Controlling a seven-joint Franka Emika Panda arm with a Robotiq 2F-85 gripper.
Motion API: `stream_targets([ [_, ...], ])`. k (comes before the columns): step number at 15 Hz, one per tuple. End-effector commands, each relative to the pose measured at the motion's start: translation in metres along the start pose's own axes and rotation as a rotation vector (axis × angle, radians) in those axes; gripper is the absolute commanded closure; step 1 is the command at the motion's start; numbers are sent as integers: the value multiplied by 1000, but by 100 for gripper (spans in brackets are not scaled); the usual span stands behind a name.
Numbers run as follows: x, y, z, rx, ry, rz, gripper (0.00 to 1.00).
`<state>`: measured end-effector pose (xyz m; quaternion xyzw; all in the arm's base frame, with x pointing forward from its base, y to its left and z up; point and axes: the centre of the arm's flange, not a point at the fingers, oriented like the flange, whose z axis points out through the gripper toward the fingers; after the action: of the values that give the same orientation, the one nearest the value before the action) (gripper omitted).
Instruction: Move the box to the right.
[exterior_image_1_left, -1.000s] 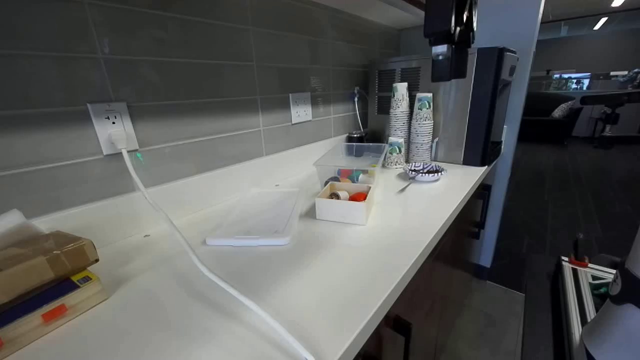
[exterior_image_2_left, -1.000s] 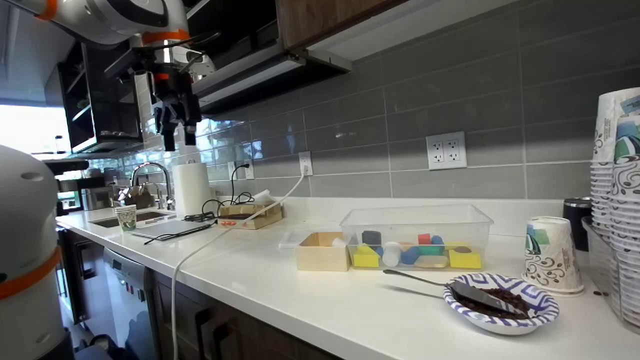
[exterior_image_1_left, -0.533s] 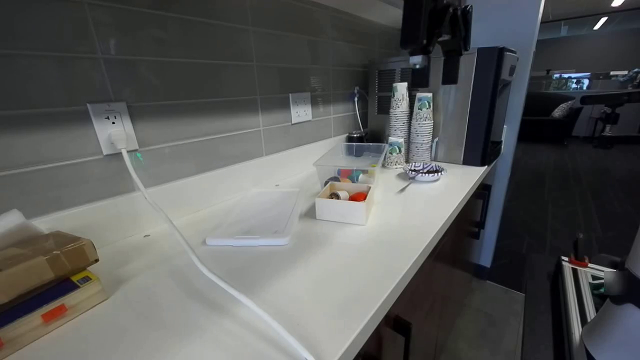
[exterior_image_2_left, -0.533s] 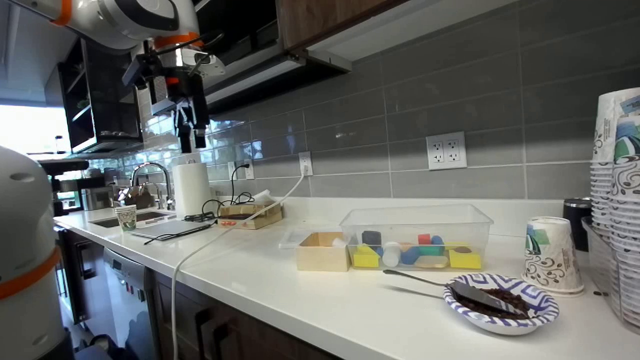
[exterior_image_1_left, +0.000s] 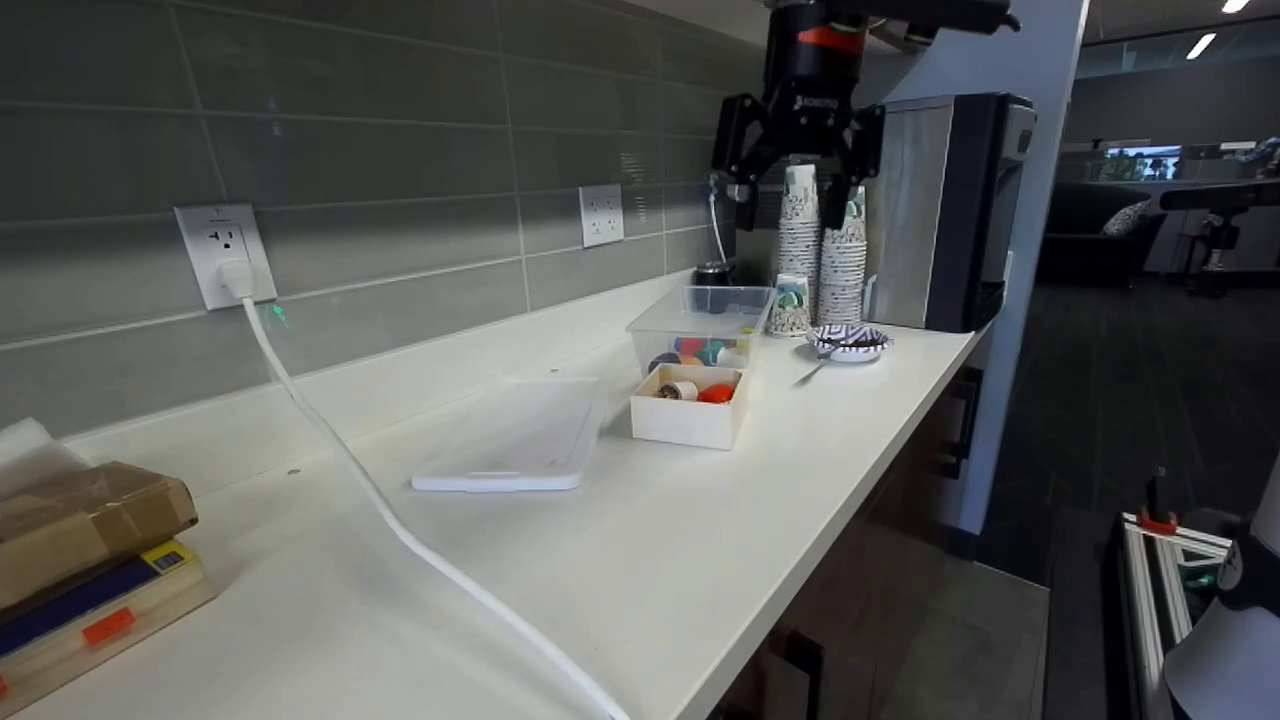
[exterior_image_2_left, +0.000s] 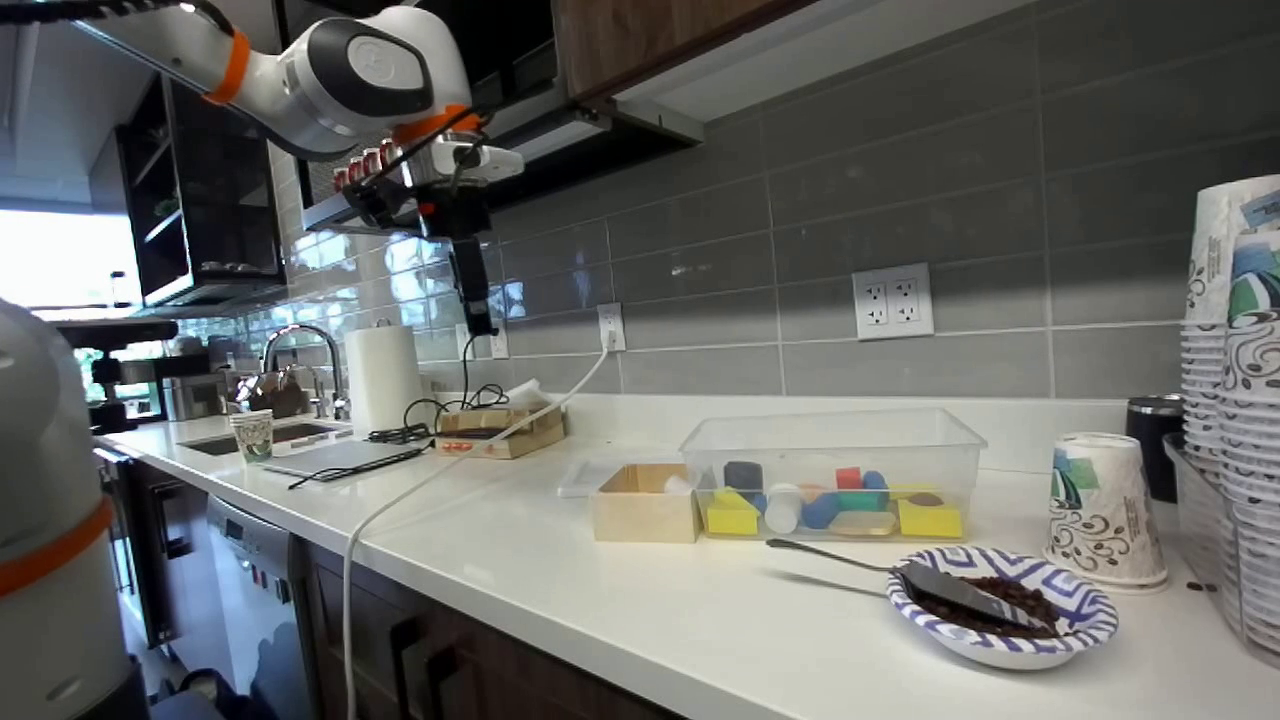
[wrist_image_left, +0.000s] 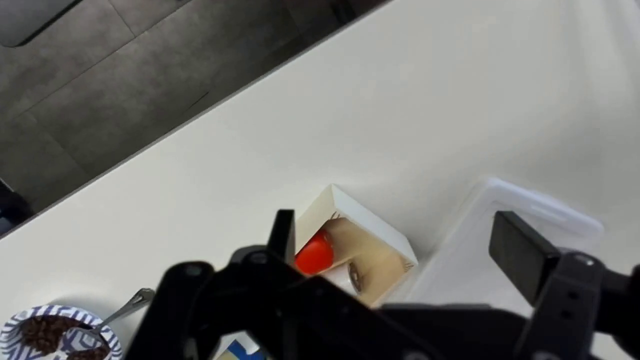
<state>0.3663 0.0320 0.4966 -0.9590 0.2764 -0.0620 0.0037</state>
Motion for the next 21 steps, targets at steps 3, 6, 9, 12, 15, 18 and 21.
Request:
stream_targets([
  [3,49,3,59,37,48,284,0],
  [6,66,6,93,36,39,364,0],
  [9,74,6,124,20,20,423,0],
  [12,81,9,150,-3,11,472,0],
  [15,90,15,176,-22,-3,512,0],
  [18,97,19,195,-10,0,535,0],
  [21,105,18,214,-17,-1,545,0],
])
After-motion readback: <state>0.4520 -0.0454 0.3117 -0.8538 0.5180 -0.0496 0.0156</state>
